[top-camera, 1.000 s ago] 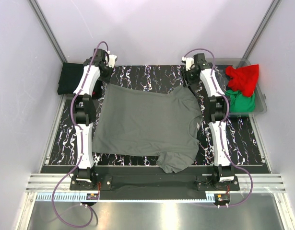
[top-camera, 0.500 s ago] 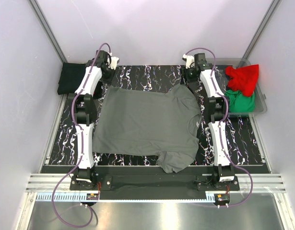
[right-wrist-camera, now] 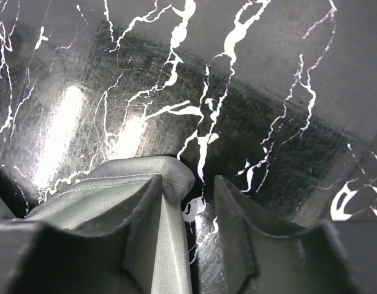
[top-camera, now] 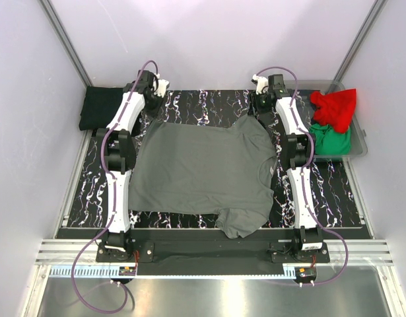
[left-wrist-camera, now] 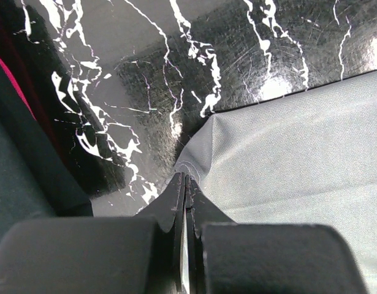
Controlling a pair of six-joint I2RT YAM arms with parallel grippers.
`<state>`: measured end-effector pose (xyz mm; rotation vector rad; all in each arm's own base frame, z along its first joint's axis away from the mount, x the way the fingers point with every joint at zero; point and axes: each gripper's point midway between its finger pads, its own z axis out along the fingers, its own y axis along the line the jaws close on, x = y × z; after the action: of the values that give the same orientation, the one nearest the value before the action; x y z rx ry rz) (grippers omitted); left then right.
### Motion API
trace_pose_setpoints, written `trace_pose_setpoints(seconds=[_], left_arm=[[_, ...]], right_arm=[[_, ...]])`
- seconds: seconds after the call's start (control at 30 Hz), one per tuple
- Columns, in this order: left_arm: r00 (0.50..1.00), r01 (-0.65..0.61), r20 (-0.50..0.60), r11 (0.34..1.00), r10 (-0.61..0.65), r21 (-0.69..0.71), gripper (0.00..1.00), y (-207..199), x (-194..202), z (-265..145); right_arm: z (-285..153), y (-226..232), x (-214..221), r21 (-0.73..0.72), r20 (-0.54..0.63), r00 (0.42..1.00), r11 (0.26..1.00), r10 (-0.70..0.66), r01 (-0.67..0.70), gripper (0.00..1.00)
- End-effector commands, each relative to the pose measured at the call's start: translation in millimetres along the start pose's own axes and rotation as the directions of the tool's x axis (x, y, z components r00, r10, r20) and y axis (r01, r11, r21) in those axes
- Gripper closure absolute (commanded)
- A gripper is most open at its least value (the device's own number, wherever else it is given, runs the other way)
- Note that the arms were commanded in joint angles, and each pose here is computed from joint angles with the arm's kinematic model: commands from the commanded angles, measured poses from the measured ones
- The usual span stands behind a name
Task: Fold and stack the t-shirts
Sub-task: Flatten the tshirt out, then fold the tshirt
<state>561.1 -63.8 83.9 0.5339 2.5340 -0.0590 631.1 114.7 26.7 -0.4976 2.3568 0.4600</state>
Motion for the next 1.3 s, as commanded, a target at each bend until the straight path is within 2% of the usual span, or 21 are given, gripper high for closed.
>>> trace_pose_setpoints(seconds=[0.0,0.07,0.1,0.17,0.2,0.27,0.43,0.57,0.87,1.07,1.27], left_arm=[[0.995,-0.014,0.094,0.998,0.019,-0.055,1.00,10.0,-27.8,-36.4],[0.995,-0.021,0.094,0.998,0.026,-0.057,1.00,9.0,-28.5,-37.4],[0.995,-0.022,0.094,0.998,0.027,-0.059,1.00,8.6,-28.5,-37.7],[0.995,-0.022,0.092,0.998,0.027,-0.060,1.00,8.8,-27.9,-37.4],[0.995,-0.022,0.093,0.998,0.027,-0.062,1.00,9.1,-28.4,-37.8],[0.995,-0.020,0.096,0.997,0.028,-0.079,1.00,12.5,-30.4,-38.6],[0.991,-0.002,0.134,0.990,0.021,-0.143,1.00,31.3,-43.4,-42.8],[0.986,0.025,0.169,0.979,0.010,-0.204,1.00,53.6,-51.3,-42.4],[0.981,0.028,0.192,0.962,0.026,-0.273,1.00,75.6,-58.2,-29.3],[0.978,0.026,0.208,0.965,0.031,-0.261,1.00,75.6,-61.6,-26.7],[0.971,0.024,0.238,0.976,0.028,-0.216,1.00,63.1,-69.8,-34.9]], right_arm=[[1.2,4.6,-7.9,-0.037,0.033,0.999,0.999,-0.031,0.032,0.58],[0.8,6.5,-9.6,-0.052,0.040,0.999,0.998,-0.029,0.031,0.65],[0.5,8.3,-10.5,-0.062,0.044,0.999,0.998,-0.031,0.033,0.75],[0.3,11.5,-12.5,-0.075,0.051,0.998,0.996,-0.035,0.039,0.83],[-0.5,11.1,-14.1,-0.073,0.055,0.998,0.996,-0.040,0.044,0.90],[-6.2,7.9,-22.6,-0.052,0.073,0.995,0.996,-0.065,0.069,0.97],[-36.0,-6.5,-63.0,0.038,0.166,0.973,0.987,-0.160,0.156,1.00],[-60.3,-26.3,-91.7,0.128,0.243,0.951,0.978,-0.190,0.163,1.00],[-61.3,-40.8,-127.9,0.220,0.368,0.899,0.961,-0.239,0.165,0.99],[-66.9,-30.2,-156.1,0.263,0.437,0.842,0.940,-0.316,0.217,0.98],[-67.3,21.4,-175.2,0.240,0.456,0.789,0.910,-0.412,0.337,0.98]])
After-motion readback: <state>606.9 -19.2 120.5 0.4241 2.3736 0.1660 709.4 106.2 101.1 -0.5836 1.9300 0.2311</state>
